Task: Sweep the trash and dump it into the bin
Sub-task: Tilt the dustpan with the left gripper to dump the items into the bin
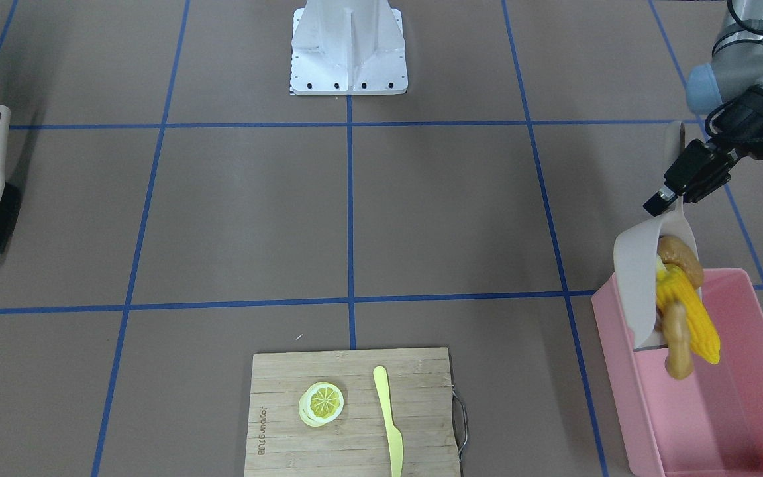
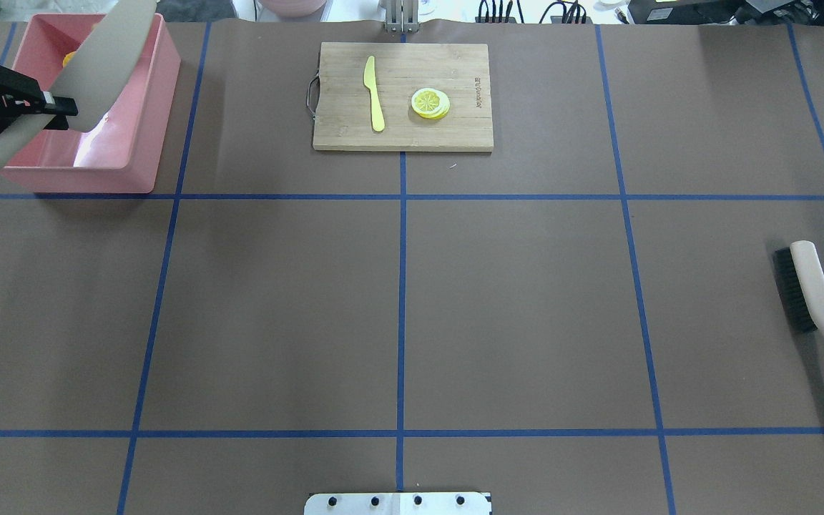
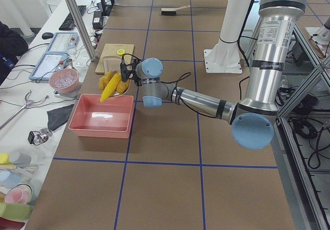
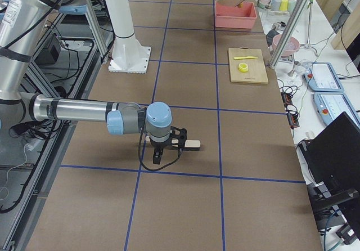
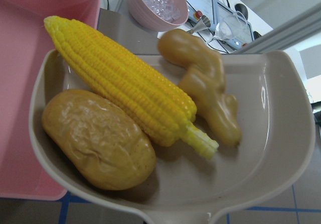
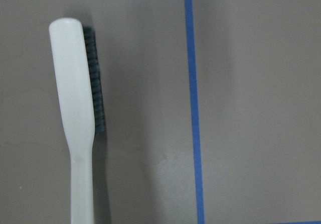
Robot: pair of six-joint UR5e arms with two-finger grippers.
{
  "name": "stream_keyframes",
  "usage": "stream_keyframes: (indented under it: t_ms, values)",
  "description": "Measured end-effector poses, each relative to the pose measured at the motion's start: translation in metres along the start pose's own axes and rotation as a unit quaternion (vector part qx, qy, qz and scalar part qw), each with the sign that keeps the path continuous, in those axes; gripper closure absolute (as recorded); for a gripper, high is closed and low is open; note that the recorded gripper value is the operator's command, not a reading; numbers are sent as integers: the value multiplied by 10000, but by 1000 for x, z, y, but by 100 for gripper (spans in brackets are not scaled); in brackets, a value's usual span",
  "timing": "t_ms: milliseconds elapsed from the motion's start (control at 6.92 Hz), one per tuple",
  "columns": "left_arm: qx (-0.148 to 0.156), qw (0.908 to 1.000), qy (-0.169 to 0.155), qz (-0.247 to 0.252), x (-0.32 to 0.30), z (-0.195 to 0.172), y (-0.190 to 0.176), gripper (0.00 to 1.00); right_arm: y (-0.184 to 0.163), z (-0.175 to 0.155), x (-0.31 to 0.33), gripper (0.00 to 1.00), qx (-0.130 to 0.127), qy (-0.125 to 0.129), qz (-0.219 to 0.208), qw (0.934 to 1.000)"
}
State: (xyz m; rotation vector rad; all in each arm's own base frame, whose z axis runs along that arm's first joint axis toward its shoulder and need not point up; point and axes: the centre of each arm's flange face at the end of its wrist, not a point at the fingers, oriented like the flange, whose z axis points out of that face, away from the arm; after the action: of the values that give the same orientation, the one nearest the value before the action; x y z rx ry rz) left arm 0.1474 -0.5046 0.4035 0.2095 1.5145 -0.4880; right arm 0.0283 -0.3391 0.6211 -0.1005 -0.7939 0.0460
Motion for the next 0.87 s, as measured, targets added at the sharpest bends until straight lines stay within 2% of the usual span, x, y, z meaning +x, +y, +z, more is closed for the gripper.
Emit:
stream_keyframes:
  t_ms: [289, 578, 867]
  values:
    - [-289, 9979, 108, -561, -2, -7, 9, 100, -36, -41, 12, 0, -177, 310, -169, 9992]
    - [-463, 9963, 122, -711, 0, -10, 11, 100, -36, -57, 33, 0, -146, 370, -18, 9992]
    - [-590, 9946, 133, -843, 6, -23, 4, 100, -34, -57, 43, 0, -139, 420, 86, 9990]
